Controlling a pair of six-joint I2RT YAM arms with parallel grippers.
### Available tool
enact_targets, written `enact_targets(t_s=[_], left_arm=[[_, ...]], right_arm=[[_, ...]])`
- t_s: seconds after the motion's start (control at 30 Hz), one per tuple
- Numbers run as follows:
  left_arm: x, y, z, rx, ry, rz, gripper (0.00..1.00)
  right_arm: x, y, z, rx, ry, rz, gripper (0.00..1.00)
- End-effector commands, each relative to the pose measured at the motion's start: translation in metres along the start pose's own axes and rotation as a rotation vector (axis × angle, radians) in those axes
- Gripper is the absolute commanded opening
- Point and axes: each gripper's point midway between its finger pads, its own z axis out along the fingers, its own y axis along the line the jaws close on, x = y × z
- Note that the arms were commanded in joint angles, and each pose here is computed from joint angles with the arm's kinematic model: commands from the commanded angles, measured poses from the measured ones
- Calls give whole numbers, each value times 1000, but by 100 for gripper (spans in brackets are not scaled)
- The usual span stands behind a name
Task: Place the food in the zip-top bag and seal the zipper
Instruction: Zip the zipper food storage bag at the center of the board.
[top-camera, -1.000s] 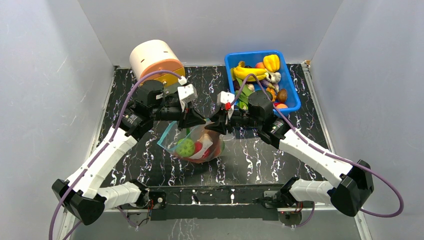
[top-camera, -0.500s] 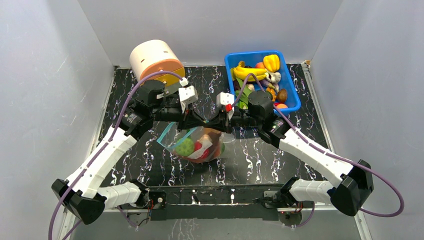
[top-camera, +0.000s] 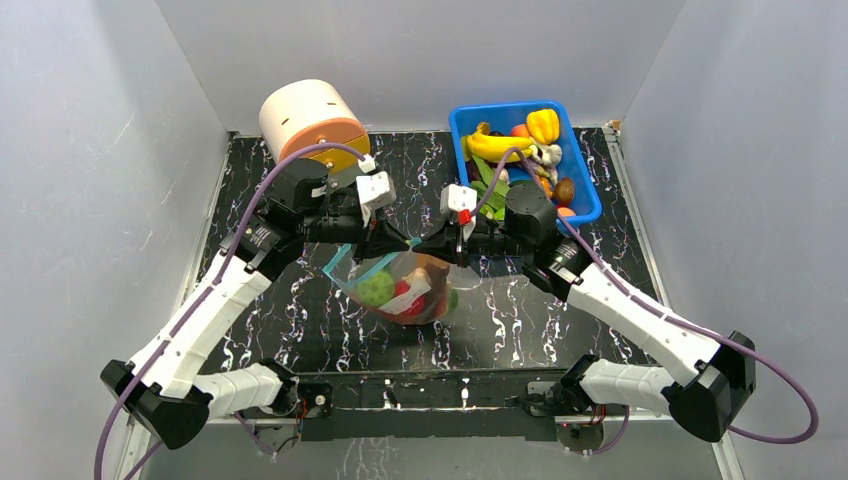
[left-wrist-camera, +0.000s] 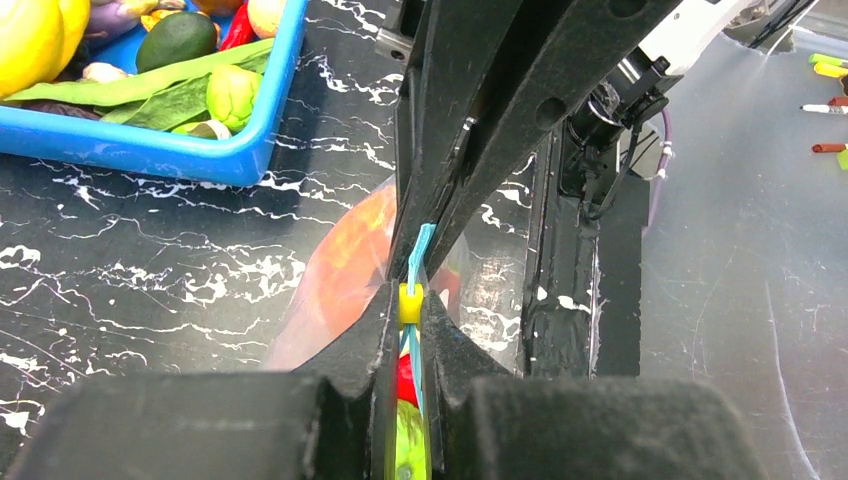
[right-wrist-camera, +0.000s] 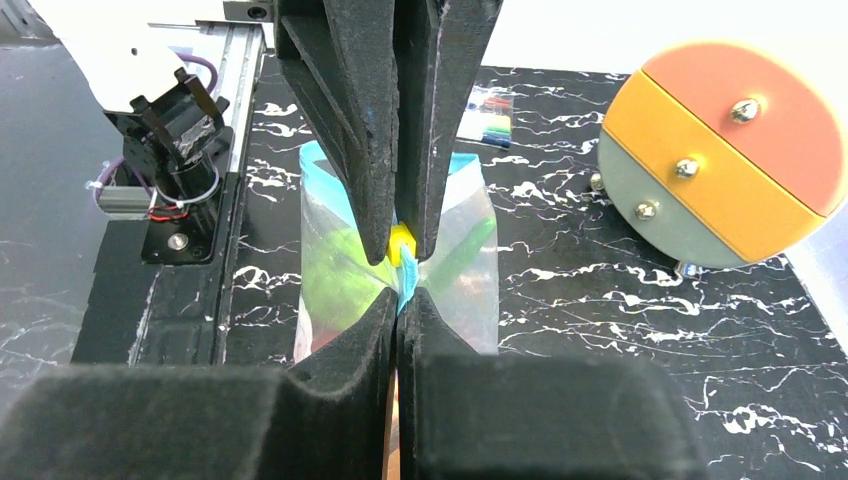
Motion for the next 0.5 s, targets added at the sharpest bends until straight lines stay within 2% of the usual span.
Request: enact_targets(t_s=[0.0, 0.47], left_arm=[[6, 2, -13, -73, 20, -34, 0], [18, -1, -15, -91, 34, -74, 0]], right_arm=[[-43, -11, -19, 94, -107, -102, 0], [-45, -13, -38, 179, -131, -126, 0]])
